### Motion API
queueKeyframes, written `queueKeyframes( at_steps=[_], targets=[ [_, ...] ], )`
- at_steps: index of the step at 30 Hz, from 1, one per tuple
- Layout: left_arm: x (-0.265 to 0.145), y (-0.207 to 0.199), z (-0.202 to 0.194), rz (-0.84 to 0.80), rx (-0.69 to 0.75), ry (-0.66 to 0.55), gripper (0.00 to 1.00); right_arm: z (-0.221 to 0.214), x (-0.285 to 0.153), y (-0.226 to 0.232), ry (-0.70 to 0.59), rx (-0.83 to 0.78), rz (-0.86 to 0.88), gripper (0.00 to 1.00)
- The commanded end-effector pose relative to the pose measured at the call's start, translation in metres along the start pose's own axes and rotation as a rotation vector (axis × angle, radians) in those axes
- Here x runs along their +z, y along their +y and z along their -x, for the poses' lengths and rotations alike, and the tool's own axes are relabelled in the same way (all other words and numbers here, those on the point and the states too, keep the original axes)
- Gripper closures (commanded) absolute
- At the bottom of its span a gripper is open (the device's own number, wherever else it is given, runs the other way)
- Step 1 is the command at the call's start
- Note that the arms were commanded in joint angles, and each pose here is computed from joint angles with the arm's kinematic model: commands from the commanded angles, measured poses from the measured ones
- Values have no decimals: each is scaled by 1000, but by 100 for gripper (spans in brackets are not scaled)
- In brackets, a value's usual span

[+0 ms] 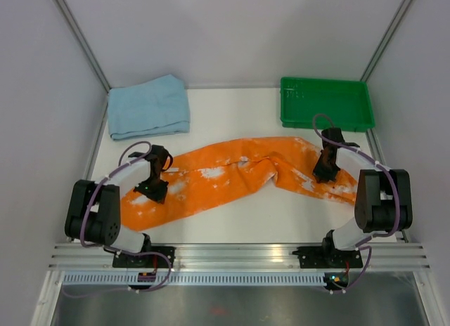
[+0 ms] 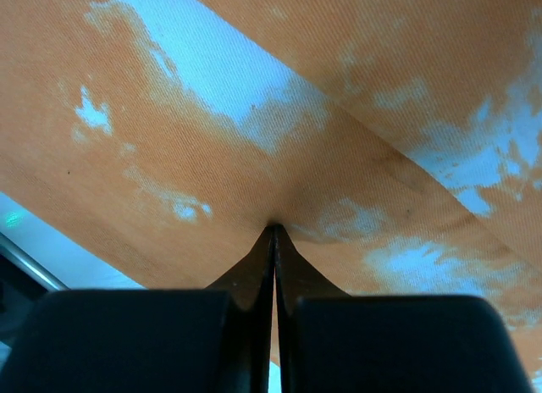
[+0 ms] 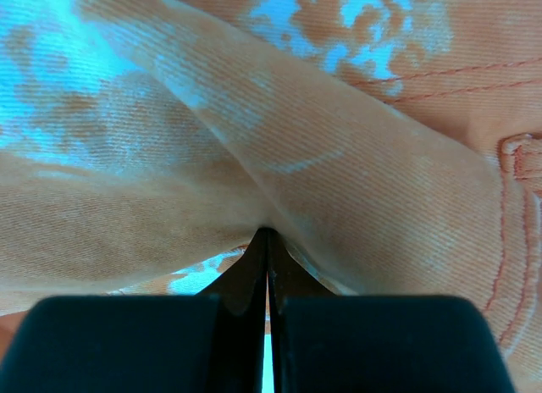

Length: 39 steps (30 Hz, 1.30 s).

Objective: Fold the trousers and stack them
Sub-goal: Fold the trousers

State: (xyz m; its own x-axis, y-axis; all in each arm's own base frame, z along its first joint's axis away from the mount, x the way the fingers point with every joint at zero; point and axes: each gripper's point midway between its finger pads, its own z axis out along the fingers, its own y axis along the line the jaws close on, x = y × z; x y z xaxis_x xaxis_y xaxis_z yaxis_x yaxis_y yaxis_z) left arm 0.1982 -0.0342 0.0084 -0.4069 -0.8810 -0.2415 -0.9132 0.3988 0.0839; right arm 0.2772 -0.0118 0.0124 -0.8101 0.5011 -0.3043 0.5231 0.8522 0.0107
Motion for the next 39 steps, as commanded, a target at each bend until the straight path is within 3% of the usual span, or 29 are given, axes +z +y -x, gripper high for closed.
queueKeyframes(
  at_steps=[1, 14, 20, 25, 29, 39],
  targets=[
    [30, -11, 23, 14, -77, -93, 98, 8, 25, -16, -31, 7, -81, 100],
    [39, -67, 82, -4, 152, -167, 98, 71, 44, -20, -104, 65, -92, 100],
    [24, -123, 97, -217, 305, -140, 98, 93, 42, 0, -129, 71, -18, 100],
    [30, -150, 124, -298, 362, -145, 98, 95, 44, 2, -135, 84, -10, 100],
    [27, -172, 144, -339, 502, -195, 98, 101, 43, 4, -152, 91, -4, 100],
    [13, -191, 159, -411, 556, -212, 98, 135, 30, 25, -206, 66, 74, 100]
  ],
)
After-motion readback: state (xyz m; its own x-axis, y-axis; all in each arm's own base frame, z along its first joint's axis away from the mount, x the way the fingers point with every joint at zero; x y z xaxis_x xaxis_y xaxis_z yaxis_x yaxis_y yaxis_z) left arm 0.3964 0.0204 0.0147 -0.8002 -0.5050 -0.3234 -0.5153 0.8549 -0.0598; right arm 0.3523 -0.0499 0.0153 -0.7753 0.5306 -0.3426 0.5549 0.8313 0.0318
